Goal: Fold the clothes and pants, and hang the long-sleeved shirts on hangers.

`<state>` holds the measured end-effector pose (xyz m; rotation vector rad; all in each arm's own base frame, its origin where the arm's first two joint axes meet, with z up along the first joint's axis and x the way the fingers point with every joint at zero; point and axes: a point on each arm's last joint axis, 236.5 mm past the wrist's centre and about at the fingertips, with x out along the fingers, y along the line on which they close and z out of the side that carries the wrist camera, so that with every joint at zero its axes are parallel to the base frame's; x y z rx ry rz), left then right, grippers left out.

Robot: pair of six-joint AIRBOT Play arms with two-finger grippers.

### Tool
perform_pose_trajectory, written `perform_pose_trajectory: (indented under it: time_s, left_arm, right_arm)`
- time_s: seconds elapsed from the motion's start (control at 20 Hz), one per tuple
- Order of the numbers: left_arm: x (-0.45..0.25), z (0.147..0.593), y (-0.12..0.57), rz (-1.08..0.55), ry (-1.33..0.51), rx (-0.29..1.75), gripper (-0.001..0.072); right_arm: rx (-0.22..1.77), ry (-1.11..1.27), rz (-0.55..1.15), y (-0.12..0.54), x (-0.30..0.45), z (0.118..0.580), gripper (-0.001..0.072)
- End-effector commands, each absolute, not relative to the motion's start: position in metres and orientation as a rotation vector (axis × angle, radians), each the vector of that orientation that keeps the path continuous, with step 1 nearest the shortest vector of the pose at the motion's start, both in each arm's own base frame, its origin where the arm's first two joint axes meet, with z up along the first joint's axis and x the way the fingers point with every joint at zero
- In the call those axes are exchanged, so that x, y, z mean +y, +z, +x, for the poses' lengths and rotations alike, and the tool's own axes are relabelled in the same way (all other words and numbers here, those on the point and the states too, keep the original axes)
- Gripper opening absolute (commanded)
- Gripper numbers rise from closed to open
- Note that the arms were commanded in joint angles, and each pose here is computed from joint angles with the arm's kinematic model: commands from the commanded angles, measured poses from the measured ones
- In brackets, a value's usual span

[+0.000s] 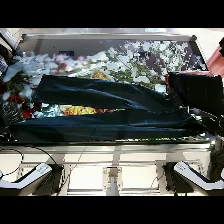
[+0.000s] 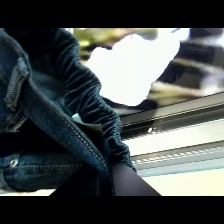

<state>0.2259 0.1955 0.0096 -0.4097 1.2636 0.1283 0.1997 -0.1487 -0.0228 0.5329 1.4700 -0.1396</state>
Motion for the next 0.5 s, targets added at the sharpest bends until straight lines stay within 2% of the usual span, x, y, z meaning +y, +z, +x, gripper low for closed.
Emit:
perform_pose_trajectory:
  time_s: [0.0,0.1,0.3,0.45]
  left_arm:
    - [0.191,0.252,0.024,-0.484,0.114,1.132,0.0029]
    - [0.199,0.256,0.031,-0.465,0.143,1.105,0.0029]
    - [0.263,0.259,0.085,-0.46,0.447,0.916,0.0028]
    - [0.297,0.257,0.131,-0.456,0.597,0.805,0.0028]
  right_arm:
    - [1.561,-0.031,0.593,-0.015,-0.109,0.194,0.0031]
    - [1.64,0.052,0.578,-0.01,-0.086,0.186,0.0031]
    - [1.718,0.058,0.622,-0.003,-0.072,0.172,0.0031]
    - [1.715,0.046,0.64,-0.002,-0.07,0.173,0.0031]
